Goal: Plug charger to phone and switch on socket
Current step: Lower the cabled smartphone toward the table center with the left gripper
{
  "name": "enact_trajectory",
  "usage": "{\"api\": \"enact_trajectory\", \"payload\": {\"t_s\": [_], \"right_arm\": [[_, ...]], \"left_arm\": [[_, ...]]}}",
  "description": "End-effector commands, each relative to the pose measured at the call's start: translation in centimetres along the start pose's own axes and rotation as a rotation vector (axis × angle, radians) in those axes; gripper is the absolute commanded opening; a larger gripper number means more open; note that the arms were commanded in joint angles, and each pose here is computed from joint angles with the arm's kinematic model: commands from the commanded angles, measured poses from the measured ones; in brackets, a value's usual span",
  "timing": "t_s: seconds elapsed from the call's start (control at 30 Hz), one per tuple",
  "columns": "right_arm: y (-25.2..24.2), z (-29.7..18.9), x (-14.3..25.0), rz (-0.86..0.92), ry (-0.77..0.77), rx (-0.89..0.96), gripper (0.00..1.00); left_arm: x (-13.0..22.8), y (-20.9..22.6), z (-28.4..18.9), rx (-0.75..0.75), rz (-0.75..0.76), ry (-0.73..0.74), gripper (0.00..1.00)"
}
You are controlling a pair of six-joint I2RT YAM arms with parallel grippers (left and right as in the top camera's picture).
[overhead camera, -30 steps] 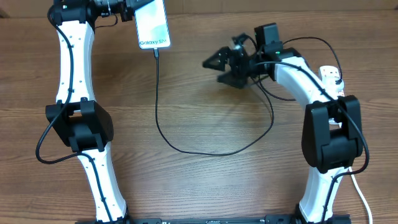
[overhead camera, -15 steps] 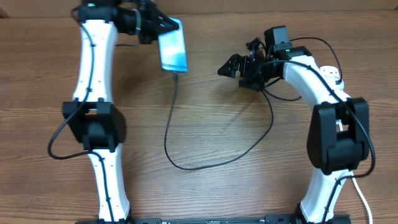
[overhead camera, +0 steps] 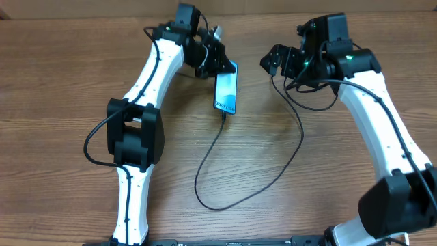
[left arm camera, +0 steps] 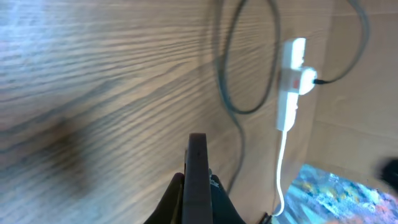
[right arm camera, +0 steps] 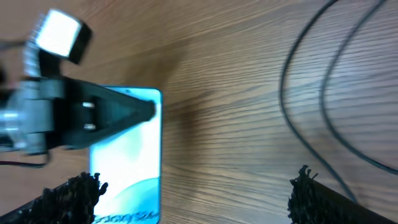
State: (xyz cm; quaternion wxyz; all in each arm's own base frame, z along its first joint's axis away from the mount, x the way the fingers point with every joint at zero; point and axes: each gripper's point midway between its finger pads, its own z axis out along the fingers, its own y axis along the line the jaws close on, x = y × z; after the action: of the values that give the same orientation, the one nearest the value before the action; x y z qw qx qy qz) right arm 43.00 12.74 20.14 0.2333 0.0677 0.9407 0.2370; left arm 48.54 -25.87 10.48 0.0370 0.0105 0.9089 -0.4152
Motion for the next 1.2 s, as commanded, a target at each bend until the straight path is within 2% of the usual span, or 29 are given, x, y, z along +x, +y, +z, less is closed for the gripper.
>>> {"api": "enact_trajectory", "payload": {"t_s": [0.0,0.4,0.67,1.17], "right_arm": [[-0.2,-2.2,-1.1,-0.023,-0.075,0.057,1.0],[-1.2,-2.7,-0.3,-0.029,-0.052,0.111,1.0],[-1.4,-2.7,0.3,-0.029,-0.031,0.119,1.0],[-1.7,-2.7,0.9,-0.022,-0.007,0.13,1.0]], "left_arm": [[0.7,-0.1,0.0,0.024,-0.061,-0.001,0.04],[2.3,3.2,4.0,0.064,-0.174,0.011,0.04],[2.5,2.2,5.6,0.081,-0.125,-0.001,0.04],[2.8,3.7,6.9,-0.008,-0.123,-0.036,0.04]]}}
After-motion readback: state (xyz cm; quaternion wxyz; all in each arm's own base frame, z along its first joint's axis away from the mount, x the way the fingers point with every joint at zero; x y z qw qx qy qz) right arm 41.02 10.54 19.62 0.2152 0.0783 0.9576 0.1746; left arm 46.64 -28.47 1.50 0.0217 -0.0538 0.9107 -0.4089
